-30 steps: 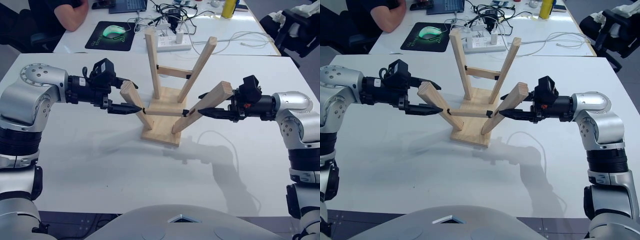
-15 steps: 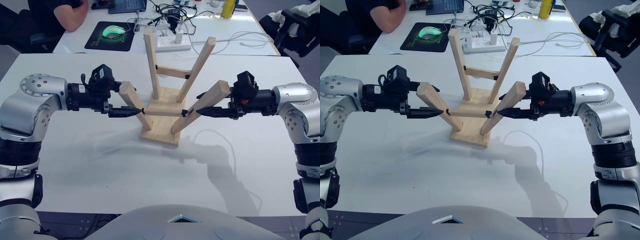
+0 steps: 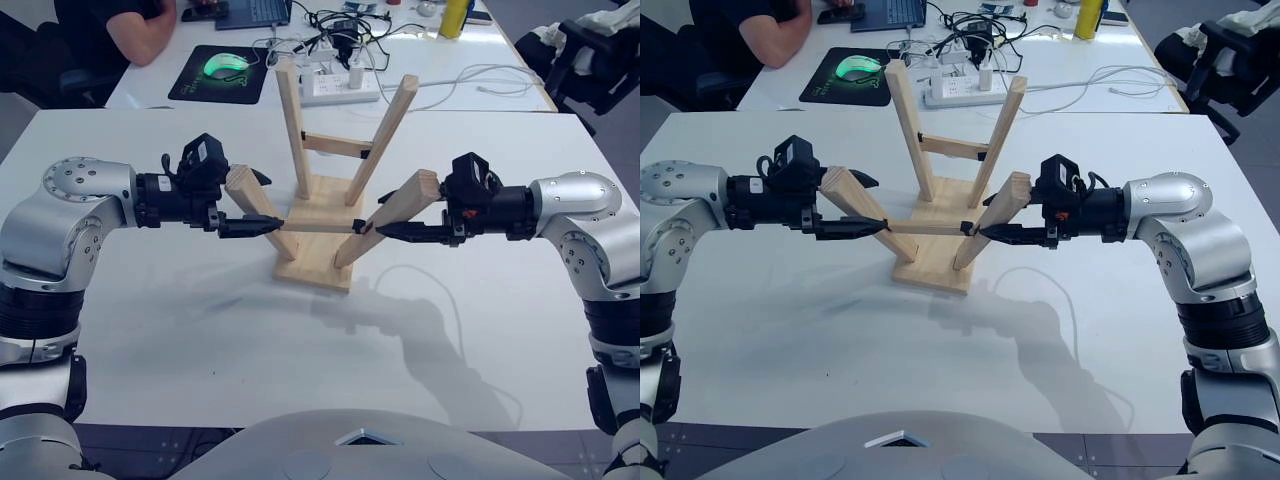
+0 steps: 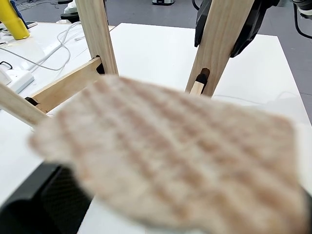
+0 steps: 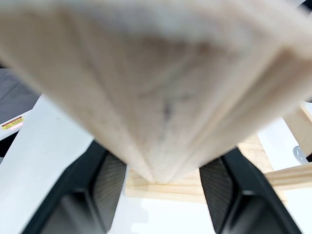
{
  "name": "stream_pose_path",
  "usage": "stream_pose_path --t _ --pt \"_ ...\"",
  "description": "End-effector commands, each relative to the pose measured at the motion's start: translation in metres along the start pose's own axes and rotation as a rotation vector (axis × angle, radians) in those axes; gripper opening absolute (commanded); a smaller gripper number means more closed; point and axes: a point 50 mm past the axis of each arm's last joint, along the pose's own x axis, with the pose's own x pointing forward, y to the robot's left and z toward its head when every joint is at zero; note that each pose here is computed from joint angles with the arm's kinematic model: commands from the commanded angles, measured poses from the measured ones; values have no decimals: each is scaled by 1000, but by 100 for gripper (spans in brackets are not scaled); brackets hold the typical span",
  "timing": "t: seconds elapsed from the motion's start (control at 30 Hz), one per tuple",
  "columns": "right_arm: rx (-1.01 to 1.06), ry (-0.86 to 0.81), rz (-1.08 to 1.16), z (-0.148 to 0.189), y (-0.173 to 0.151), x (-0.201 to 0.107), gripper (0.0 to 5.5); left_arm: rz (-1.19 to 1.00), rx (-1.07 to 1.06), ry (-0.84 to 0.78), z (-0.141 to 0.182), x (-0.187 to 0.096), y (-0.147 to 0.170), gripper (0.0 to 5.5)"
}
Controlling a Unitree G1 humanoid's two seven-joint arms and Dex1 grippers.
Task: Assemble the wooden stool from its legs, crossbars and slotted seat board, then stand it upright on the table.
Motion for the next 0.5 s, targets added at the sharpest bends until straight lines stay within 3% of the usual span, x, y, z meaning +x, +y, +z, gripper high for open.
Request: stream_pose_path --t 0.03,0.5 --pt "171 171 -12 -41 3 9 207 11 2 -12 0 1 -2 390" --pt "76 251 6 -36 7 21 207 32 -3 -31 1 1 -4 390"
